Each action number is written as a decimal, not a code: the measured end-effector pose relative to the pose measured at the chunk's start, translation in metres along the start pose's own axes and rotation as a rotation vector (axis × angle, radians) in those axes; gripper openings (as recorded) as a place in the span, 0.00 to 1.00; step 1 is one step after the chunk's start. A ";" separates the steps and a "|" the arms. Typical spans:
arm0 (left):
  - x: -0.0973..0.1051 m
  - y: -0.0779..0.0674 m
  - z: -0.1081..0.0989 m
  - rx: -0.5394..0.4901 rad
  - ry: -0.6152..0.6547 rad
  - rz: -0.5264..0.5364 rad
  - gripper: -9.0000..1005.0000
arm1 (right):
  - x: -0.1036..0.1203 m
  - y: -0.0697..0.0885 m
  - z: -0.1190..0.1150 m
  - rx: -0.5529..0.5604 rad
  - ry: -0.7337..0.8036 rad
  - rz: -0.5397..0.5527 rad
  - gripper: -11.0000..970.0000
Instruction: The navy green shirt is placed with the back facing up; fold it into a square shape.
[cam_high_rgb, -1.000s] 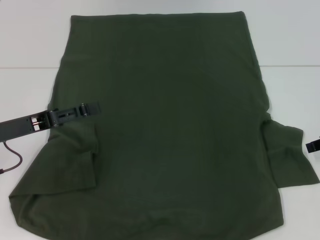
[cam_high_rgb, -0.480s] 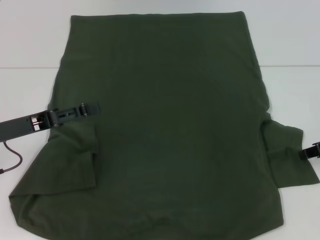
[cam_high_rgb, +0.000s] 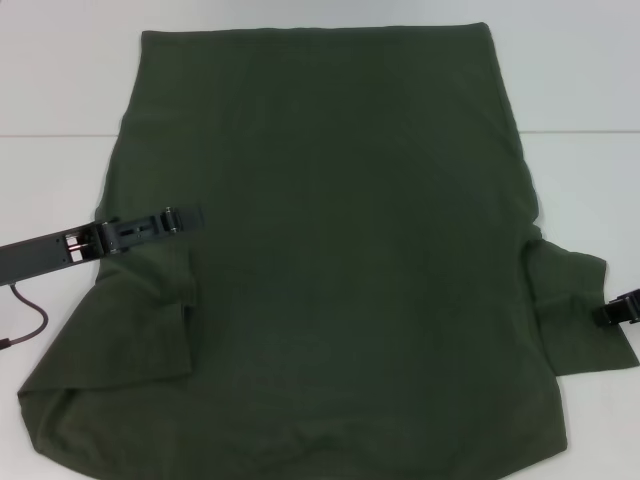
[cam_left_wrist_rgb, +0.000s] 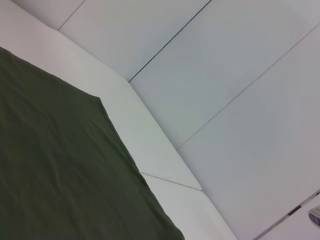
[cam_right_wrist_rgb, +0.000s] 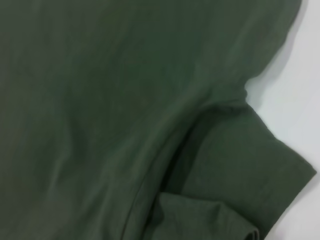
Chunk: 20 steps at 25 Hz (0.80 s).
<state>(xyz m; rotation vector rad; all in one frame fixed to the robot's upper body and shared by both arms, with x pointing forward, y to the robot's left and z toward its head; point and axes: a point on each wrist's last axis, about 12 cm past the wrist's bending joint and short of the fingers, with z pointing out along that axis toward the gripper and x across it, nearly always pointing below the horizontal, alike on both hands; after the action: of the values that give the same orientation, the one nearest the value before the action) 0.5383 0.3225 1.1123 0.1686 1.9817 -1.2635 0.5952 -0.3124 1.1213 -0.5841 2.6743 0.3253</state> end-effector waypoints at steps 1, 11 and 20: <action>0.000 0.000 0.000 0.000 0.000 0.000 0.90 | -0.001 0.001 0.000 0.006 0.003 -0.009 0.32; 0.001 0.001 -0.002 -0.003 -0.005 -0.003 0.90 | -0.007 0.007 0.006 0.038 0.027 -0.052 0.32; -0.001 0.001 -0.002 -0.004 -0.016 -0.002 0.90 | -0.009 0.009 0.009 0.032 0.028 -0.051 0.32</action>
<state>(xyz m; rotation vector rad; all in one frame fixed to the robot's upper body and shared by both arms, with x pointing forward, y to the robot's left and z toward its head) 0.5378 0.3249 1.1126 0.1546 1.9713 -1.2584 0.6009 -0.2984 1.1184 -0.6504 2.6814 0.2609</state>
